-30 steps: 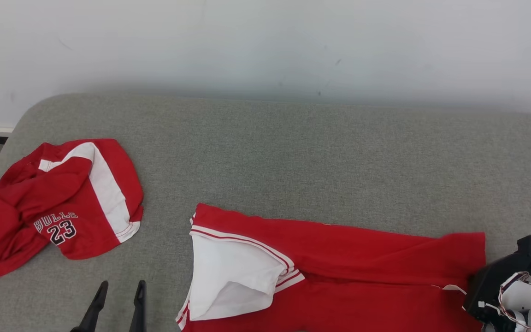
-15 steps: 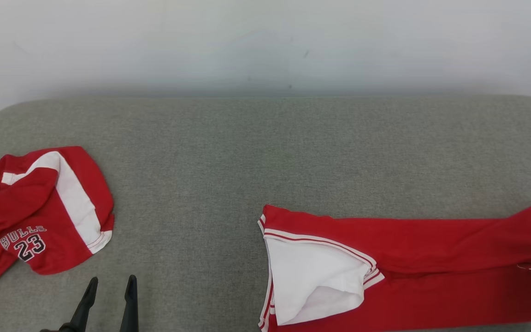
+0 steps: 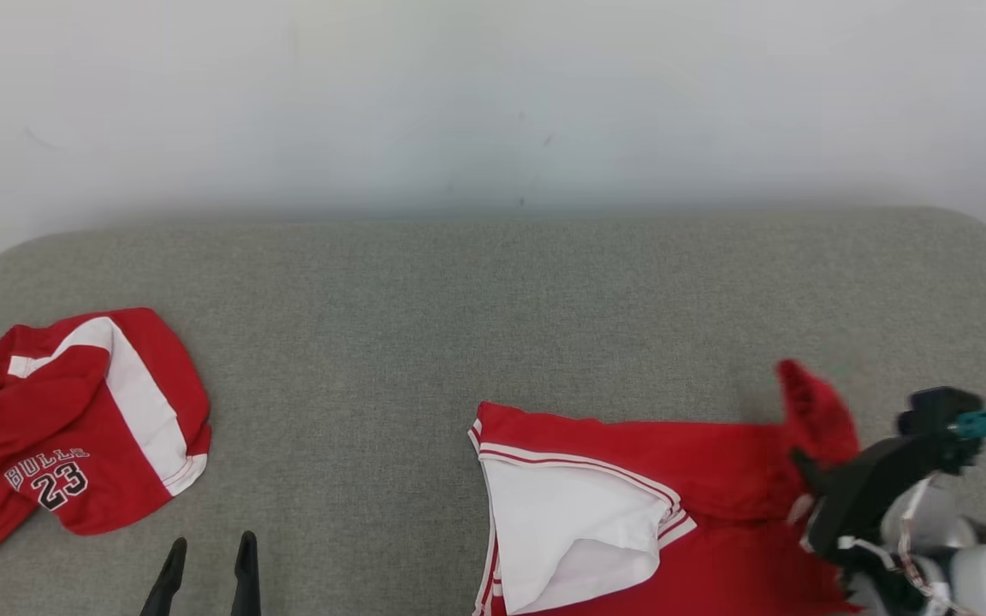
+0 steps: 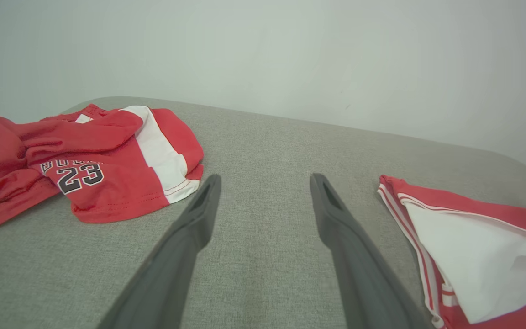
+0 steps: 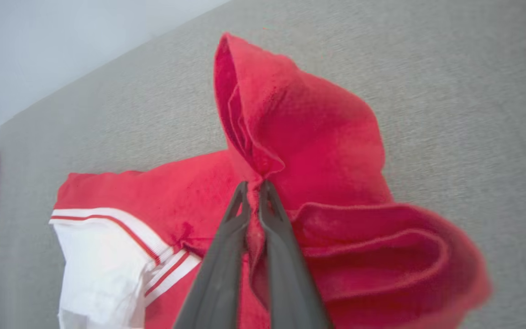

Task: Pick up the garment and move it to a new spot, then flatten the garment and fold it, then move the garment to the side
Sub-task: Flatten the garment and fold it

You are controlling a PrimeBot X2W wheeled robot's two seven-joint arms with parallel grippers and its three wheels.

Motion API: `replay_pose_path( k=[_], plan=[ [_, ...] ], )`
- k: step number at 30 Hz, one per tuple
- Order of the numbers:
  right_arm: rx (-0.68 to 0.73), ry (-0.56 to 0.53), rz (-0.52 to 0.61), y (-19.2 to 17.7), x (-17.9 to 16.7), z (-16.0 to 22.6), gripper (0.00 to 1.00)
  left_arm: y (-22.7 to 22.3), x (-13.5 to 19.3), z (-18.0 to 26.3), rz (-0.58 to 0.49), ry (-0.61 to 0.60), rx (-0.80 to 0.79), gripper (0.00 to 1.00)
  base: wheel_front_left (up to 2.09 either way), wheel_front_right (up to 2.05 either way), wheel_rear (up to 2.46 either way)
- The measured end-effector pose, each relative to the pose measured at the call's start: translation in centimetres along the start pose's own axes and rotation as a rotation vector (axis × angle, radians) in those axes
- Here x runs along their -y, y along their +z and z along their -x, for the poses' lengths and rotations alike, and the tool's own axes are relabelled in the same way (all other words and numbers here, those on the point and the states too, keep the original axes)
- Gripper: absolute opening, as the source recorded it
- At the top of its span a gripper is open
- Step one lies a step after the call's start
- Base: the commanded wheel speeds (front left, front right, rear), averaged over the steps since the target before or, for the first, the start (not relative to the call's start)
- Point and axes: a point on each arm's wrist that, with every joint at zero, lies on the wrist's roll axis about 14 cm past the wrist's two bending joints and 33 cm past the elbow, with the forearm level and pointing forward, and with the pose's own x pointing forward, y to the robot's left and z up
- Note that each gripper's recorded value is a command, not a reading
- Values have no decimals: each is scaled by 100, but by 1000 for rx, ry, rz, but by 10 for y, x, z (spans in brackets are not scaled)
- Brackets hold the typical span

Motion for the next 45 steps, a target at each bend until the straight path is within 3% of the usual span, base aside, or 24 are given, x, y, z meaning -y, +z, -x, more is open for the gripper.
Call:
replay_pose_path(
  k=[6, 13, 22, 28, 29, 30, 31, 36, 39, 42, 45],
  plan=[
    [-62, 220, 51, -32, -73, -10, 0, 0, -3, 9, 10, 11, 1, 100, 0, 0, 0],
    [-125, 373, 60, -60, -128, -26, 0, 0, -11, 23, 20, 44, 3, 100, 0, 0, 0],
    [-203, 470, 96, -79, -177, -45, 0, -2, -23, 42, 33, 100, 0, 100, 0, 0, 0],
    [-229, 483, 123, -90, -192, -55, 0, -4, -33, 52, 40, 139, 2, 100, 0, 0, 0],
    [-232, 482, 125, -91, -193, -57, 14, -4, -34, 54, 40, 144, 3, 100, 0, 0, 0],
    [-237, 484, 117, -92, -194, -58, 81, -4, -35, 55, 40, 149, 3, 100, 0, 0, 0],
    [-238, 495, 107, -91, -198, -57, 100, -4, -36, 56, 40, 153, 4, 100, 0, 0, 0],
    [-235, 599, 38, -85, -227, -43, 100, -2, -38, 57, 38, 160, 14, 100, 0, 0, 0],
    [-166, 629, 13, -68, -234, -37, 100, -1, -36, 56, 38, 151, 20, 100, 0, 0, 0],
    [-52, 558, 28, -44, -210, -41, 100, 0, -33, 54, 40, 139, 26, 100, 0, 0, 0],
    [51, 424, 41, -22, -163, -45, 100, -1, -29, 52, 42, 125, 23, 100, 0, 0, 0]
  ],
)
